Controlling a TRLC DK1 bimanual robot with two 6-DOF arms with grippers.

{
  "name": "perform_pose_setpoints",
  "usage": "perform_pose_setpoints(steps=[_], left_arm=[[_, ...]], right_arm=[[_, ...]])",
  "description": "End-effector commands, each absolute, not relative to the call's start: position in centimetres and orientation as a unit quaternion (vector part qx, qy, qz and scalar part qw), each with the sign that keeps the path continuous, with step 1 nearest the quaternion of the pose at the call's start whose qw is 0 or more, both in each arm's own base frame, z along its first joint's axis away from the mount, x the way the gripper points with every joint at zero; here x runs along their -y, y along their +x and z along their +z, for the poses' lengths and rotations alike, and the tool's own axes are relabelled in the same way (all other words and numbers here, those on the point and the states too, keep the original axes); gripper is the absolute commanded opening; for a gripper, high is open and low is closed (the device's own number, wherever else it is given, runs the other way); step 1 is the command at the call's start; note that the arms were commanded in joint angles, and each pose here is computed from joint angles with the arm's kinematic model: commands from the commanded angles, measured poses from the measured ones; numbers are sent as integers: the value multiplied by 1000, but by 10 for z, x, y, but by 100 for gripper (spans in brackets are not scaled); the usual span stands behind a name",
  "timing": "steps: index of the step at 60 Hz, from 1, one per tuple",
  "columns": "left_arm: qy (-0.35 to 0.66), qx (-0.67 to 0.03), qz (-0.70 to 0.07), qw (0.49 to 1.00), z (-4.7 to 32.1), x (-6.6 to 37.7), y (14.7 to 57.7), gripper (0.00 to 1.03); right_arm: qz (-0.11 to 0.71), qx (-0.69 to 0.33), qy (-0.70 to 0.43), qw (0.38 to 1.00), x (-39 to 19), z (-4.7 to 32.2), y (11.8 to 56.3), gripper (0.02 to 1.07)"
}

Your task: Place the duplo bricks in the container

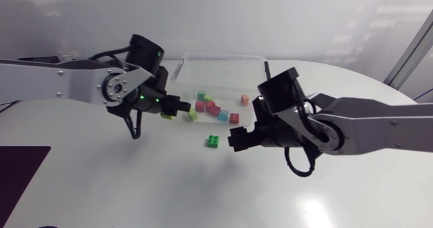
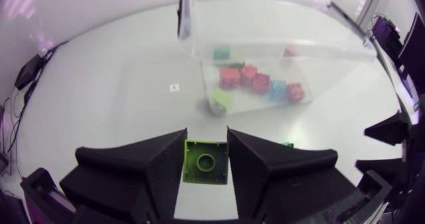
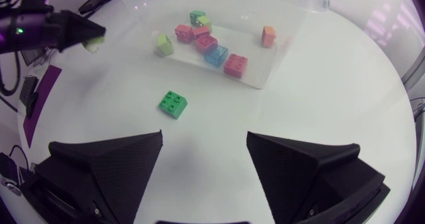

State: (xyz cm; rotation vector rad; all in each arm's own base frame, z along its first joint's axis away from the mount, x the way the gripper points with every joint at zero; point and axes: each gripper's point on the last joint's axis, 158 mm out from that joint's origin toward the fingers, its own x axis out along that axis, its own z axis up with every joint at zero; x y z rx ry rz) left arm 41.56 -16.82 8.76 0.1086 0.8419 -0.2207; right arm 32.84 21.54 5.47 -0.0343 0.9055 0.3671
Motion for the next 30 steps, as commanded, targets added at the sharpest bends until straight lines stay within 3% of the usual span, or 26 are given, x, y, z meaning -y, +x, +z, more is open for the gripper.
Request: perform_pose_setpoints(steps=[1,16,30], left_arm=[[55,-372,-109,920,114,156,409,21],[47,-270,-110,956,191,143,415,21],[36,-209,-116,970,236,151,431,21]], right_arm=[[177,-442,-6,879,-231,50,339,102],[176,-476,6,862,-275,41,348,102],[127,-542,11,831,-299,12,350,102]])
